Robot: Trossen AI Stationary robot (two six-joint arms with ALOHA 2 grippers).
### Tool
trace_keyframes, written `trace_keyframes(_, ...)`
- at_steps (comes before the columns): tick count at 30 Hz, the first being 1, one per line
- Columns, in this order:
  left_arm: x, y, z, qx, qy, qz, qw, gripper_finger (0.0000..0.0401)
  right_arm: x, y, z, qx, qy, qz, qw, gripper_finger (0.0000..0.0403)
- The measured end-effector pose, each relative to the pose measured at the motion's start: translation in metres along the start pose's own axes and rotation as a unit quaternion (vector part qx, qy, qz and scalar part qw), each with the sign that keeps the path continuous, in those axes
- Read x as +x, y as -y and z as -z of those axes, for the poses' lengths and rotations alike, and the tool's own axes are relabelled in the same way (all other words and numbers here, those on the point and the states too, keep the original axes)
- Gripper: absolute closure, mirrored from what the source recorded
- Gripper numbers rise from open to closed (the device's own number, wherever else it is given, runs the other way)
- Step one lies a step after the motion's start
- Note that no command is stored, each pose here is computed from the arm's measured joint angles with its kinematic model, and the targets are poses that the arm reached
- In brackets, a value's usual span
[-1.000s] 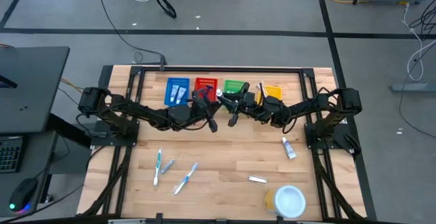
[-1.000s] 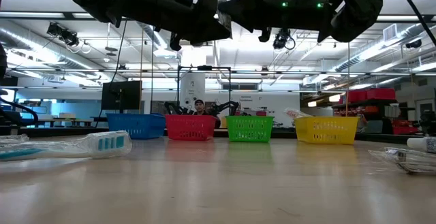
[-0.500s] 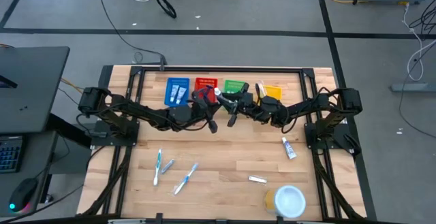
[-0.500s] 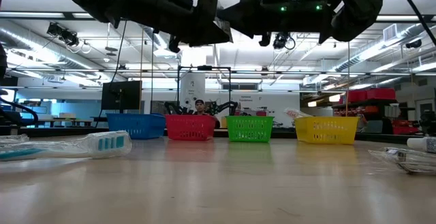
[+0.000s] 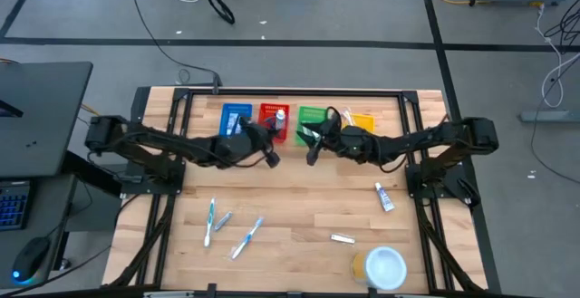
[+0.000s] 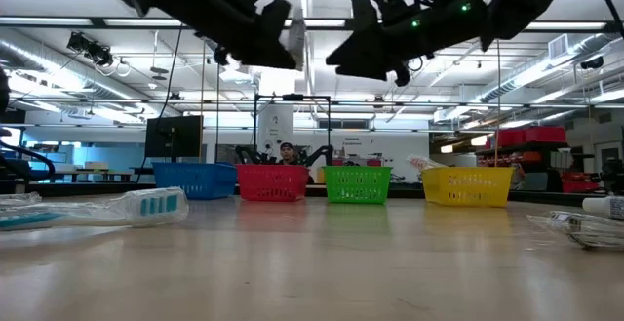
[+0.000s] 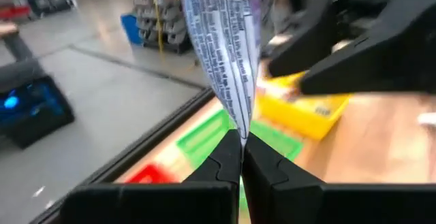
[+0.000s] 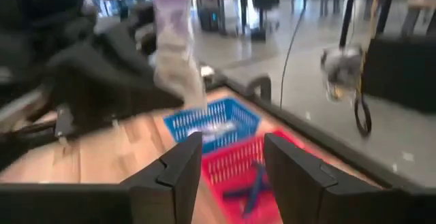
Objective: Pick & Place Travel size toiletries
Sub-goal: Put the white toothpaste into the blue bin
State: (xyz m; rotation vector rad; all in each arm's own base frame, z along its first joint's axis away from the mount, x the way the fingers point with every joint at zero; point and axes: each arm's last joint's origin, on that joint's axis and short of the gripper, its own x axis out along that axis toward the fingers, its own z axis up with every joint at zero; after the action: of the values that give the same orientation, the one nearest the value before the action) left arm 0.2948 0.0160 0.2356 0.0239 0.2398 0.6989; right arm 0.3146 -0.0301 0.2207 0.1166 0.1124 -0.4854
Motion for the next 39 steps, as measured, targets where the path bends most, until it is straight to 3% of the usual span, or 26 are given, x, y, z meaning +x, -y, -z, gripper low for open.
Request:
trace_keyframes(8,-0.017,-0.057,0.009,-0.031,-0.153,-0.082,0.984,0.0395,-0.011,0.004,0.008,0.014,-0.095,-0.003,0.995,0.0235)
trace_keyframes(12,-0.016,-0.085,0.026,-0.043,-0.254,-0.124,0.958,0.0396,-0.013,0.002,0.014,0.015,-0.135,-0.052,0.989,0.0235)
trace_keyframes(17,-0.007,-0.109,0.044,-0.076,-0.354,-0.112,0.925,0.0395,-0.014,-0.001,0.016,0.018,-0.153,-0.094,0.984,0.0235)
trace_keyframes(31,0.029,-0.134,0.092,-0.103,-0.487,-0.086,0.863,0.0392,-0.014,-0.001,0.018,0.016,-0.166,-0.105,0.98,0.0235)
trace_keyframes(39,0.031,-0.136,0.095,-0.097,-0.491,-0.089,0.861,0.0373,-0.015,-0.001,0.018,0.015,-0.167,-0.106,0.98,0.0235)
